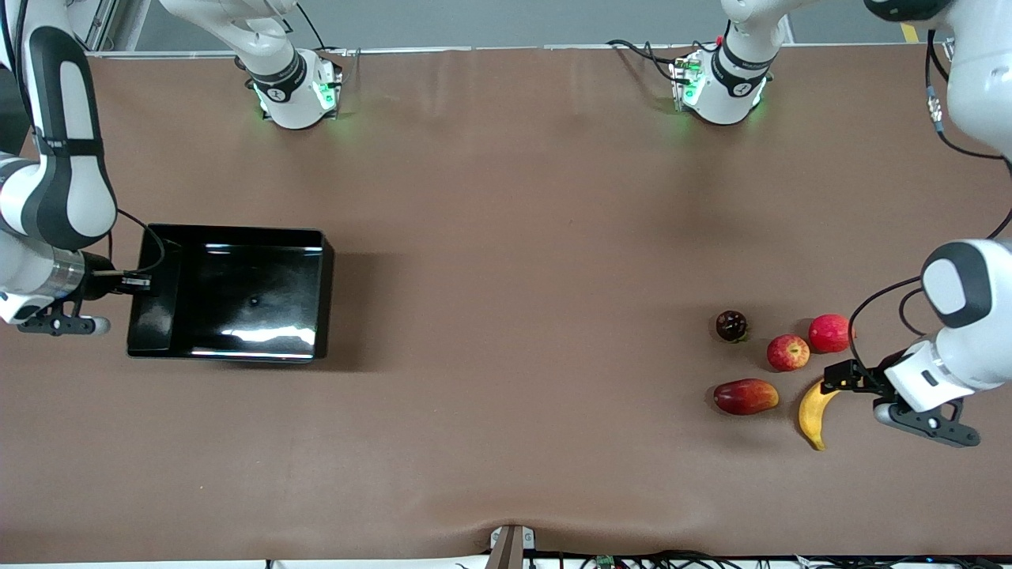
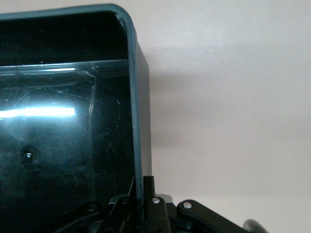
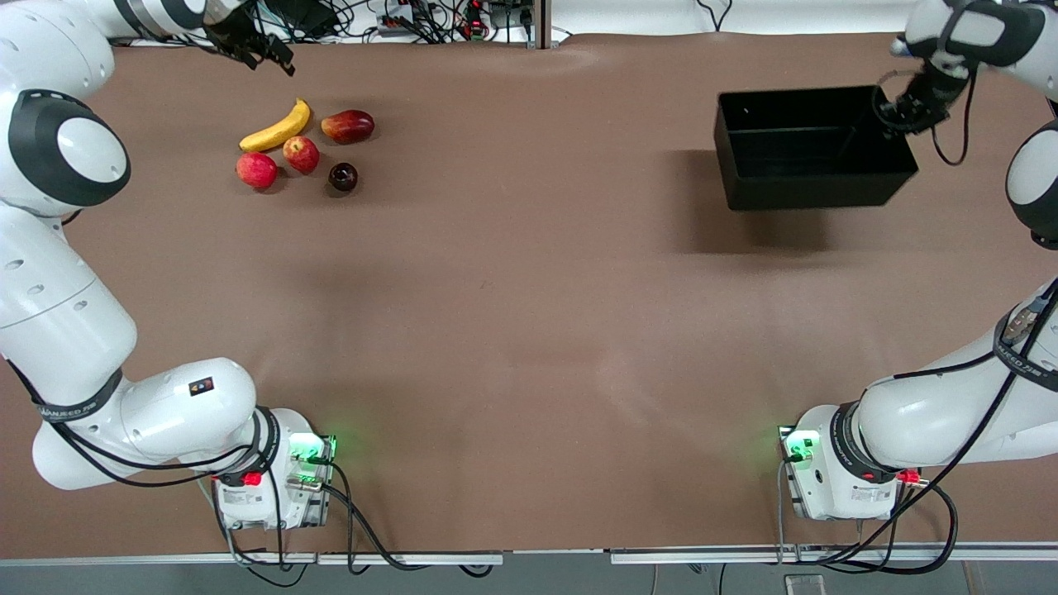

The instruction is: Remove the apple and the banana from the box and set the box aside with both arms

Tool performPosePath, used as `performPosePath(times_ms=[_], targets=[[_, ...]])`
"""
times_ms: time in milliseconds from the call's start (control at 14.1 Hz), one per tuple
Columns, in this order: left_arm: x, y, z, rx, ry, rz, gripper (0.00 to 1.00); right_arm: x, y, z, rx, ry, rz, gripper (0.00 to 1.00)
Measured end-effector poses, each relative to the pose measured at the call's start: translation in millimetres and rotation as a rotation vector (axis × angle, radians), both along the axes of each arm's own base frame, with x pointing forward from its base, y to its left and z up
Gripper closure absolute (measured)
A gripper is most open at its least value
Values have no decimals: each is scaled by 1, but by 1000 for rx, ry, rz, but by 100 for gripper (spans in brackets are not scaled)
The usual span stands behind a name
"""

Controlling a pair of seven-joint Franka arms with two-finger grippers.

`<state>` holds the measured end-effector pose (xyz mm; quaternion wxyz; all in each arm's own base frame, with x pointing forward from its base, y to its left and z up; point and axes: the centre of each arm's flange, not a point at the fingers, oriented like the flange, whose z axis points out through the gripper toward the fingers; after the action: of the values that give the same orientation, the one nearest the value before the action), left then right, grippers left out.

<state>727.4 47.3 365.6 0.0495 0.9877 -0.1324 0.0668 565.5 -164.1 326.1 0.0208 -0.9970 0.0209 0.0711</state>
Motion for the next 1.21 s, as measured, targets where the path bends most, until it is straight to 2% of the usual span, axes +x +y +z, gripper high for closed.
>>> performPosePath(times_ms=[142, 427, 640, 854, 996, 1210], targets=[[-8, -19, 24, 9, 38, 44, 0, -16, -20, -19, -13, -7, -10, 96], [-25, -51, 58, 5, 115, 133, 0, -33, -38, -51, -38, -42, -32, 96], [-41, -72, 106, 20, 102, 146, 0, -36, -37, -76, 0, -43, -41, 96], [-66, -76, 160, 62, 99, 161, 0, -34, -36, -87, 11, -45, 6, 95], [-82, -77, 188, 87, 97, 172, 0, -30, -38, -88, 14, -48, 70, 80], [-101, -76, 217, 116, 103, 181, 0, -21, -34, -83, 36, -26, 120, 48]])
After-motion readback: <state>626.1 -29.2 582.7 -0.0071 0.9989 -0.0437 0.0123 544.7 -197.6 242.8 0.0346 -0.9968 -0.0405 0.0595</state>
